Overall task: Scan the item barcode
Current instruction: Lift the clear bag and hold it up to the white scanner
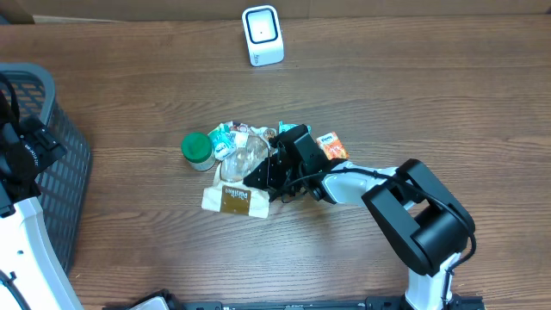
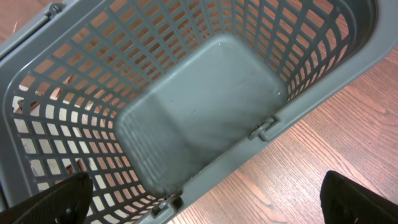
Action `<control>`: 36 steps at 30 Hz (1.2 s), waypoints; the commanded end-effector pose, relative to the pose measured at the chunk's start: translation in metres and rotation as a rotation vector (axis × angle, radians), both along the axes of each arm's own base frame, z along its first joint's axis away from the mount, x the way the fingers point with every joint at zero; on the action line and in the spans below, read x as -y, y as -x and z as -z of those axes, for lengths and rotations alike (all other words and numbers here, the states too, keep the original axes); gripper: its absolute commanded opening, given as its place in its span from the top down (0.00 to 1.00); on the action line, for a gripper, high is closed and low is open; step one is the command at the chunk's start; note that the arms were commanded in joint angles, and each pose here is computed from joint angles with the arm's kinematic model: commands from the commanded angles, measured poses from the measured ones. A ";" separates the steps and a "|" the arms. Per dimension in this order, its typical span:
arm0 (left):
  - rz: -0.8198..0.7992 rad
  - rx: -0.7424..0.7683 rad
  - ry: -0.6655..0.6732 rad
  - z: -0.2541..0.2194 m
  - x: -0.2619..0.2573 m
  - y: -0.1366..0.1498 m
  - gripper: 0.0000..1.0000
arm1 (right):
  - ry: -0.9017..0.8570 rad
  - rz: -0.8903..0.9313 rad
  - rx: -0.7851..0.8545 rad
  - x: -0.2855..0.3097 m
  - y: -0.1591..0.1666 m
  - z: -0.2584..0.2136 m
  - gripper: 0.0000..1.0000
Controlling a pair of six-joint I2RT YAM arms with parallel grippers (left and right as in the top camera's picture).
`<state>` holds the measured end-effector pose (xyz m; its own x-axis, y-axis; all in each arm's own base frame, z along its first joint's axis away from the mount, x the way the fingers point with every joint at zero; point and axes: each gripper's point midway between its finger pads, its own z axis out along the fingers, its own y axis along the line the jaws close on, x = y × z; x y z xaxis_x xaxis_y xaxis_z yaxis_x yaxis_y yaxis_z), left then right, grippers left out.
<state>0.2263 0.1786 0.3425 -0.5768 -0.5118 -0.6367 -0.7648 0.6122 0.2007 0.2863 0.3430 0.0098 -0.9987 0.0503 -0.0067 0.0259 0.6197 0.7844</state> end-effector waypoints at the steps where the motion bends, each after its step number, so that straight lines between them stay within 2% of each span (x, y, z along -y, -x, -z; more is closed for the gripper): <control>1: 0.013 -0.003 -0.001 -0.001 0.000 -0.001 0.00 | -0.053 -0.106 0.135 -0.001 0.011 -0.054 0.96; 9: 0.013 -0.003 0.000 -0.001 0.000 -0.001 0.00 | 0.152 -0.094 0.321 0.045 0.017 -0.106 0.96; 14: 0.013 -0.003 0.000 -0.001 0.000 -0.001 0.00 | 0.193 -0.128 0.399 0.065 0.020 -0.136 0.96; 23: 0.012 -0.002 0.000 -0.001 0.000 -0.001 0.01 | -0.056 -0.171 0.500 0.080 0.026 -0.219 0.96; 27: 0.013 -0.003 -0.001 -0.001 0.000 -0.001 0.00 | -0.193 -0.208 0.530 0.090 0.039 -0.253 0.96; 31: 0.012 -0.002 -0.001 -0.001 0.000 -0.001 0.00 | -0.273 -0.221 0.544 0.100 0.048 -0.273 0.96; 36: 0.013 -0.003 -0.001 -0.001 0.000 -0.001 0.01 | -0.286 -0.215 0.553 0.106 0.052 -0.281 0.96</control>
